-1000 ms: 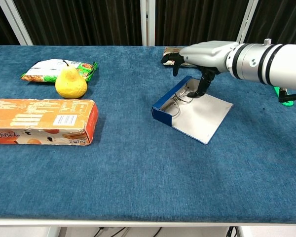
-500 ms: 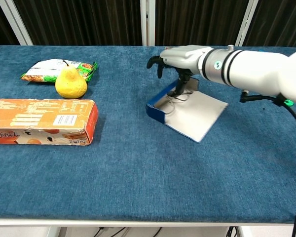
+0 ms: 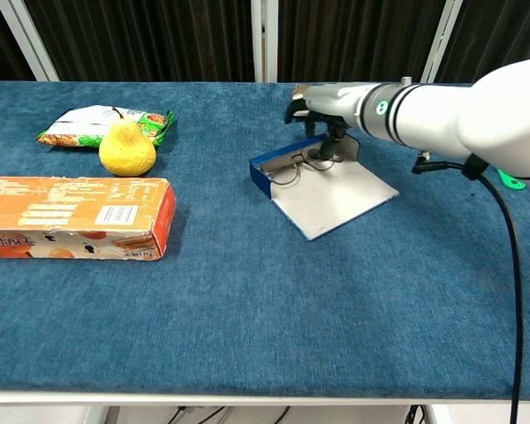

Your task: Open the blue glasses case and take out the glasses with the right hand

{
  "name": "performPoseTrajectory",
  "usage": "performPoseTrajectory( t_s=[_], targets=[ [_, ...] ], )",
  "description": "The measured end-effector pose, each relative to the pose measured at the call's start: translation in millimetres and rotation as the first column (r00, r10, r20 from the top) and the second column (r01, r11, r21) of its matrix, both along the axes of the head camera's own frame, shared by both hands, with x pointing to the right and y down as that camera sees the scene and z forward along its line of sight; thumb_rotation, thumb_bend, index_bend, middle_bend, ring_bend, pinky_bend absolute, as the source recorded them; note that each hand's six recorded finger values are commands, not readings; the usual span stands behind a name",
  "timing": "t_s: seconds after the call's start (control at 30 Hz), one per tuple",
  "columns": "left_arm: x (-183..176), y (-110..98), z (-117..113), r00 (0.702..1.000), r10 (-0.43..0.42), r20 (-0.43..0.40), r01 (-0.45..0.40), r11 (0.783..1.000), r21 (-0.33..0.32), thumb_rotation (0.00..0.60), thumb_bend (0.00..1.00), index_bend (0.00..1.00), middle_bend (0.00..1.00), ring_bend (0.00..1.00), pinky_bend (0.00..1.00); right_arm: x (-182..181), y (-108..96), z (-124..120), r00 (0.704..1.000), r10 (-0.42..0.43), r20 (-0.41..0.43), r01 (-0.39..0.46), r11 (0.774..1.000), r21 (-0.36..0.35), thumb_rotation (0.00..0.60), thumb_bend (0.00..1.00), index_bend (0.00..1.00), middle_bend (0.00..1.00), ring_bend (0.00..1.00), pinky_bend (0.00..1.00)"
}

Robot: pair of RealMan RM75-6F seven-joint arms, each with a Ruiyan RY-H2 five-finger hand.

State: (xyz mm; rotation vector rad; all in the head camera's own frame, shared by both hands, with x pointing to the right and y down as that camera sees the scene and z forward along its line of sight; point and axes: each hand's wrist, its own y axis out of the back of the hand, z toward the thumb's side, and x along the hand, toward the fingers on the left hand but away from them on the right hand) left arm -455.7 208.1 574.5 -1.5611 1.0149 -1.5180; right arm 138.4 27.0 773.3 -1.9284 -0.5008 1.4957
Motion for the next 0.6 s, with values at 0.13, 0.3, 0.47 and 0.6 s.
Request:
performPoseTrajectory(
  t_s=[0.13, 0.3, 0.47, 0.6],
  targets=[
    [0.4, -0.1, 0.0, 1.000, 0.001, -0.001, -0.001, 1.000, -0.002, 0.600, 0.36, 0.71, 0.69, 0.52, 0.48, 16.4, 5.2, -4.8, 1.000, 0.013, -0.011, -0.013, 0.999, -0.030, 0.600, 0.43, 0.16, 0.40, 0.09, 0.00],
    [1.1, -0.6, 0.4, 1.000, 0.004, 0.003, -0.004, 1.000, -0.002, 0.600, 0.36, 0.71, 0.69, 0.52, 0.48, 37.5, 16.8, -18.3, 1.000, 0.019, -0.010, -0.020, 0.997, -0.069, 0.600, 0.43, 0.15, 0.39, 0.09, 0.00],
    [1.9, -0.9, 0.5, 1.000, 0.005, 0.006, -0.005, 1.000, -0.001, 0.600, 0.36, 0.71, 0.69, 0.52, 0.48, 40.6, 17.8, -25.8, 1.000, 0.024, 0.012, -0.023, 0.998, -0.050, 0.600, 0.37, 0.15, 0.37, 0.09, 0.00],
    [1.2, -0.9, 0.6, 1.000, 0.003, 0.005, -0.003, 1.000, -0.001, 0.600, 0.36, 0.71, 0.69, 0.52, 0.48, 27.2, 19.0, -24.5, 0.999, 0.005, 0.036, -0.004, 0.999, -0.035, 0.600, 0.36, 0.17, 0.37, 0.09, 0.00]
  ],
)
